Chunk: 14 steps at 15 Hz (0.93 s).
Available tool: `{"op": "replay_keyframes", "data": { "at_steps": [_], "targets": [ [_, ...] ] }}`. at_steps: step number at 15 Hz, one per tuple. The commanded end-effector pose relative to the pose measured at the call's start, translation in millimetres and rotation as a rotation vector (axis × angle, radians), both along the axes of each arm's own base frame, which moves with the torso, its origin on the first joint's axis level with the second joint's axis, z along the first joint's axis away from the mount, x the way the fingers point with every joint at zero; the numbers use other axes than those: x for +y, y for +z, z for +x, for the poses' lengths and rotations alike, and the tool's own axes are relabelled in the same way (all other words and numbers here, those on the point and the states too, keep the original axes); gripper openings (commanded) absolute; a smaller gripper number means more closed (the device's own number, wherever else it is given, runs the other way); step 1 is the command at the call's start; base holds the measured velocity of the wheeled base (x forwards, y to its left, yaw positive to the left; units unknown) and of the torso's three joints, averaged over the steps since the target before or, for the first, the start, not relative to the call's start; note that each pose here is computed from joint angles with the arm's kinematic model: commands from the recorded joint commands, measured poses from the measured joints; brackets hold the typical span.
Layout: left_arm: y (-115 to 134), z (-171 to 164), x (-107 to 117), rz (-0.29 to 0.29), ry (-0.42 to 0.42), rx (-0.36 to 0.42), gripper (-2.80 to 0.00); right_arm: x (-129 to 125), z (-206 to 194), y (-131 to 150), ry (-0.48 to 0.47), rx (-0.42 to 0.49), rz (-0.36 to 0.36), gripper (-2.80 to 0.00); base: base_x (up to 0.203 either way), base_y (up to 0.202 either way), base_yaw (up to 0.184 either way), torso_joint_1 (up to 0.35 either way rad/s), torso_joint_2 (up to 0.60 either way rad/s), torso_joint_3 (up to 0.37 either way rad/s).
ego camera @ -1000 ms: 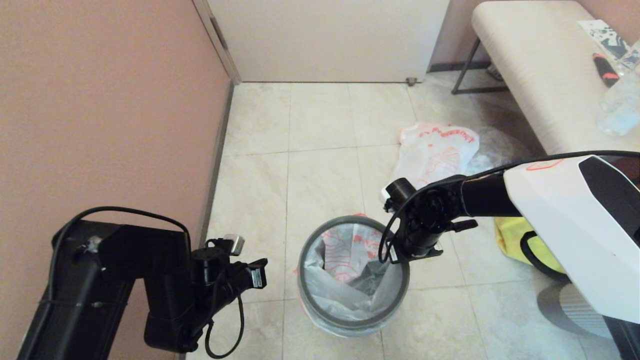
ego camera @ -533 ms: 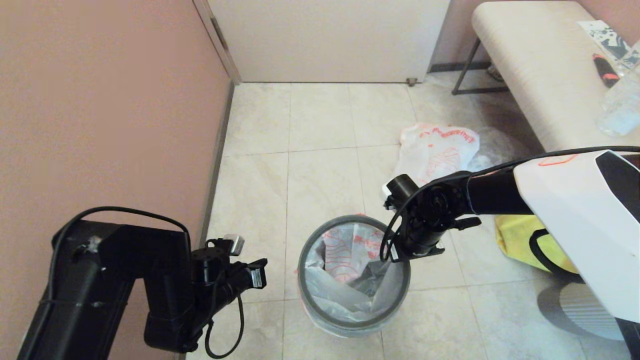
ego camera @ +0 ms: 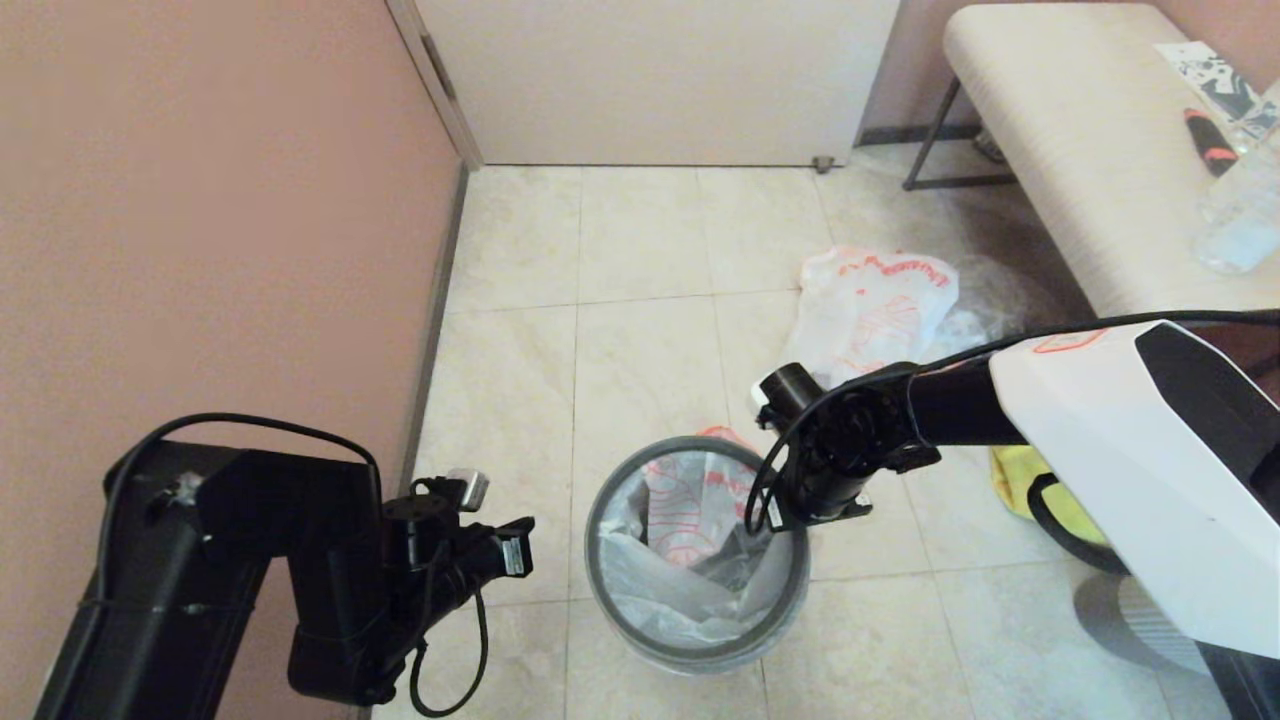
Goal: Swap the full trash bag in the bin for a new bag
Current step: Place the trash can ring on the trash can
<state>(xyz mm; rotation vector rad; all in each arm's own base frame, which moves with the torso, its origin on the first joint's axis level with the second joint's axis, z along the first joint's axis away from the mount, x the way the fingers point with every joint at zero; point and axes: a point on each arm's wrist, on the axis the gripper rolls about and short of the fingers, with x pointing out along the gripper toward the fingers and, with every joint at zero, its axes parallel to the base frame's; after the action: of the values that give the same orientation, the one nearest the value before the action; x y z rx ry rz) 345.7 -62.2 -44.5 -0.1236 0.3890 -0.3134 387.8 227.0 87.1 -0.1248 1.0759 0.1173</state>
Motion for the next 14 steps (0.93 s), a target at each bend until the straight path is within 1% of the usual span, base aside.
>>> {"op": "replay_keyframes", "data": {
  "at_steps": [1, 3, 6, 12, 14],
  "targets": [
    [0.2, 0.2, -0.2, -0.002, -0.001, -0.006, -2.80, 0.3, 3.7, -10.7, -0.007, 0.009, -0.010, -2.80, 0.000, 0.000, 0.000, 0.000, 0.00, 0.000],
    [0.2, 0.2, -0.2, -0.002, -0.001, -0.006, -2.80, 1.0, 0.5, -6.2, -0.011, -0.005, -0.023, -2.80, 0.000, 0.000, 0.000, 0.000, 0.00, 0.000],
    [0.2, 0.2, -0.2, -0.002, -0.001, -0.006, -2.80, 8.0, -10.0, 3.4, 0.010, -0.018, -0.023, -2.80, 0.000, 0.000, 0.000, 0.000, 0.00, 0.000],
    [0.1, -0.1, -0.1, -0.002, -0.001, -0.005, -2.80, 7.1, -15.9, 5.9, -0.045, -0.066, -0.100, -2.80, 0.000, 0.000, 0.000, 0.000, 0.00, 0.000],
    [0.1, -0.1, -0.1, -0.002, -0.001, -0.005, -2.80, 5.7, -15.4, 6.5, -0.053, -0.072, -0.108, -2.80, 0.000, 0.000, 0.000, 0.000, 0.00, 0.000]
  ]
}}
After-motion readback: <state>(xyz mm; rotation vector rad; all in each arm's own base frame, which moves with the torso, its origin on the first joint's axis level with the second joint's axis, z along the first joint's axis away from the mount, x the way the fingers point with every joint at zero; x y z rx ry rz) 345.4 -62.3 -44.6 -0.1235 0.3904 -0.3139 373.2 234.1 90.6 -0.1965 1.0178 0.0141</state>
